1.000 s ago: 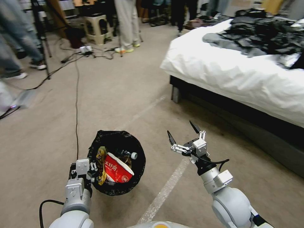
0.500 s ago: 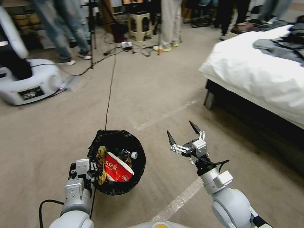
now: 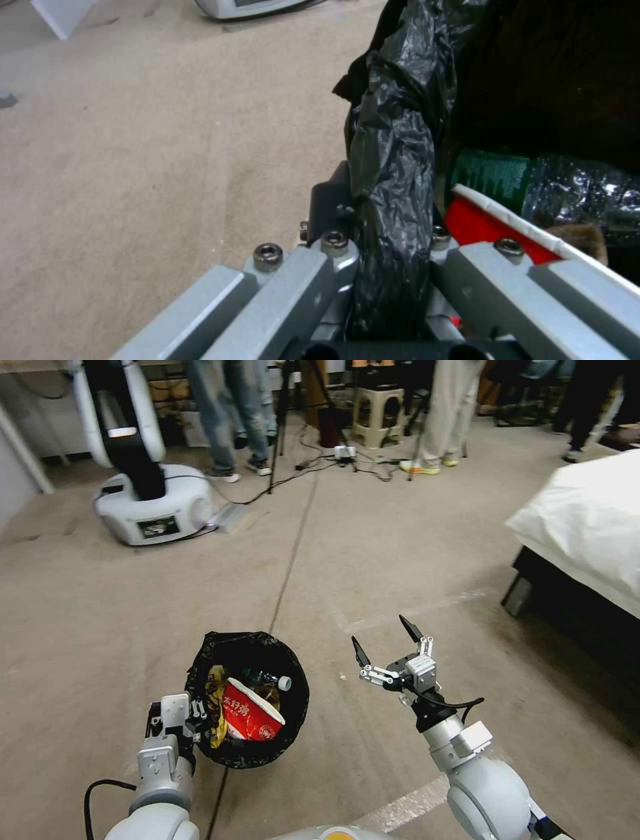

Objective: Pick up the trash bin, then pick up the garbage from the floor and place it into the trash bin.

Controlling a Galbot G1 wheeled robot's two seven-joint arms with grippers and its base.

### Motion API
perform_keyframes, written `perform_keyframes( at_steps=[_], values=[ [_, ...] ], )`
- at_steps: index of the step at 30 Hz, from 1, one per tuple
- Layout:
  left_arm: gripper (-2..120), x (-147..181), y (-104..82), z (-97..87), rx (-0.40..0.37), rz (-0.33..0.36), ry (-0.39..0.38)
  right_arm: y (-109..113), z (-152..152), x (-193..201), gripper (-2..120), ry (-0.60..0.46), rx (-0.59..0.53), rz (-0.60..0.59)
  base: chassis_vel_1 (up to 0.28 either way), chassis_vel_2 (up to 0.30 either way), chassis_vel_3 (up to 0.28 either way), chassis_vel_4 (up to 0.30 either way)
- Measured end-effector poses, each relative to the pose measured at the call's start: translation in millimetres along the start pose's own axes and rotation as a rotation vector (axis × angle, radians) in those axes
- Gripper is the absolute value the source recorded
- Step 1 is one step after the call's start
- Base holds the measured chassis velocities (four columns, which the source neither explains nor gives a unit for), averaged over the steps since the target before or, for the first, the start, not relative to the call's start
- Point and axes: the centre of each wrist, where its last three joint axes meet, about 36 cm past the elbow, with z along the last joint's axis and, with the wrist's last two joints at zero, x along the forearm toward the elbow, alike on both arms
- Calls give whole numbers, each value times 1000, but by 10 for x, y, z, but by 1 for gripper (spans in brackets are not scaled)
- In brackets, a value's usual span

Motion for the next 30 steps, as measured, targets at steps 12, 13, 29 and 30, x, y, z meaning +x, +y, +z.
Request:
perform_keyframes(
  at_steps=[12,13,29,30],
  values=[
    [1,4,6,-34,0,-1,-11,15,4,0,100,-1,-3,-6,0,0,0,0],
    [1,2,8,-41,2,-1,-12,17,9,1,100,0,-3,-6,0,0,0,0],
    [1,-136,220,-322,98,-58,-2,38,54,27,100,6,-2,-4,0,0,0,0],
    [1,-136,220,-322,98,-58,-2,38,54,27,100,6,-2,-4,0,0,0,0]
  ],
)
